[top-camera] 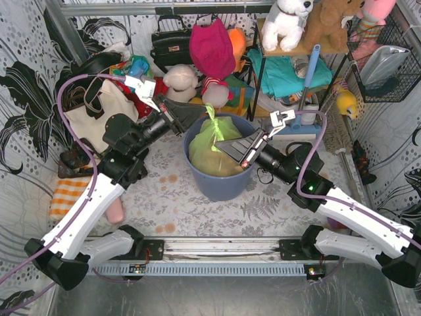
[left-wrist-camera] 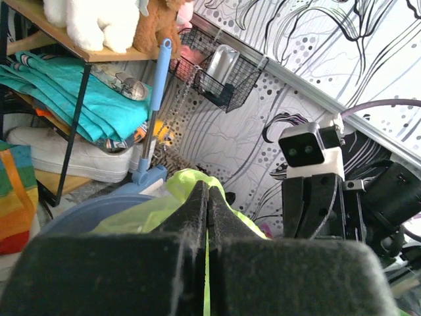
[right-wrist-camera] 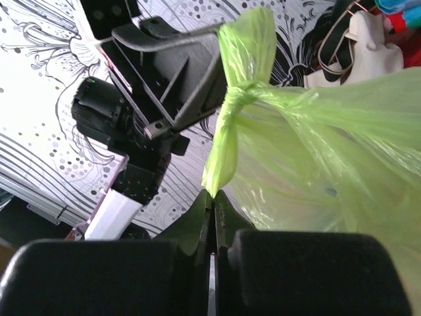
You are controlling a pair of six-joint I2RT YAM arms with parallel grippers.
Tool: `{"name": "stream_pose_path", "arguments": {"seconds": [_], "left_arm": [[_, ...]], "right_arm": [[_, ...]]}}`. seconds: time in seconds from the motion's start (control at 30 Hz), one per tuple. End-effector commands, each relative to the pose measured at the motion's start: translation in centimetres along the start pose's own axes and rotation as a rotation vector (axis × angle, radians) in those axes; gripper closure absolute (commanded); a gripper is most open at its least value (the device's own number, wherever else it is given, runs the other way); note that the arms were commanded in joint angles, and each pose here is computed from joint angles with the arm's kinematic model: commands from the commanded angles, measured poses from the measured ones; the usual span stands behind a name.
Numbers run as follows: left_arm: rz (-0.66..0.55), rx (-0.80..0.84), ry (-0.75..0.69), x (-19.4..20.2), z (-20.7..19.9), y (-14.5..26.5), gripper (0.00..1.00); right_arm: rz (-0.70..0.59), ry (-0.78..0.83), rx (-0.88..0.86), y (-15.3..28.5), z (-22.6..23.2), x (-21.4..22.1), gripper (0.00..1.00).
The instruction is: Tie the trash bag
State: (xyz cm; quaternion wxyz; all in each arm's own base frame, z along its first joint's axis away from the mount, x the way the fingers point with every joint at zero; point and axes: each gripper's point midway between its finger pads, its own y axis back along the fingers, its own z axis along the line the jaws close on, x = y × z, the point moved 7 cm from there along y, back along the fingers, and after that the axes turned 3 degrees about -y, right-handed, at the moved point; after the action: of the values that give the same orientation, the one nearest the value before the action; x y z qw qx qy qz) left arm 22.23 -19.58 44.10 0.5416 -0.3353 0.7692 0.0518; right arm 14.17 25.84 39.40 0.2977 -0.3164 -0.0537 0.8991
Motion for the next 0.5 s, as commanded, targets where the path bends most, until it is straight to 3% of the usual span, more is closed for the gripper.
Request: {"name": "stream_pose_path", "arguments": {"seconds": [0.0,0.17,0.47], "left_arm": [[-0.053,-0.049,-0.096,-1.7,0.5,-0.7,1.00],[-0.069,-0.081,-0.121,-1.8,1.2,-1.2,1.00],[-0.042,-0.309,-0.144,-0.5,4.3,-0.4,1.00]], "right_arm": [[0.075,0.014,0.020,0.9,0.5,0.4,1.00],[0.204,0.018,0.076,1.5,-0.2,1.7,1.00],[0.243,0.001,0.236,4.6,-2.5,2.9,1.00]]}}
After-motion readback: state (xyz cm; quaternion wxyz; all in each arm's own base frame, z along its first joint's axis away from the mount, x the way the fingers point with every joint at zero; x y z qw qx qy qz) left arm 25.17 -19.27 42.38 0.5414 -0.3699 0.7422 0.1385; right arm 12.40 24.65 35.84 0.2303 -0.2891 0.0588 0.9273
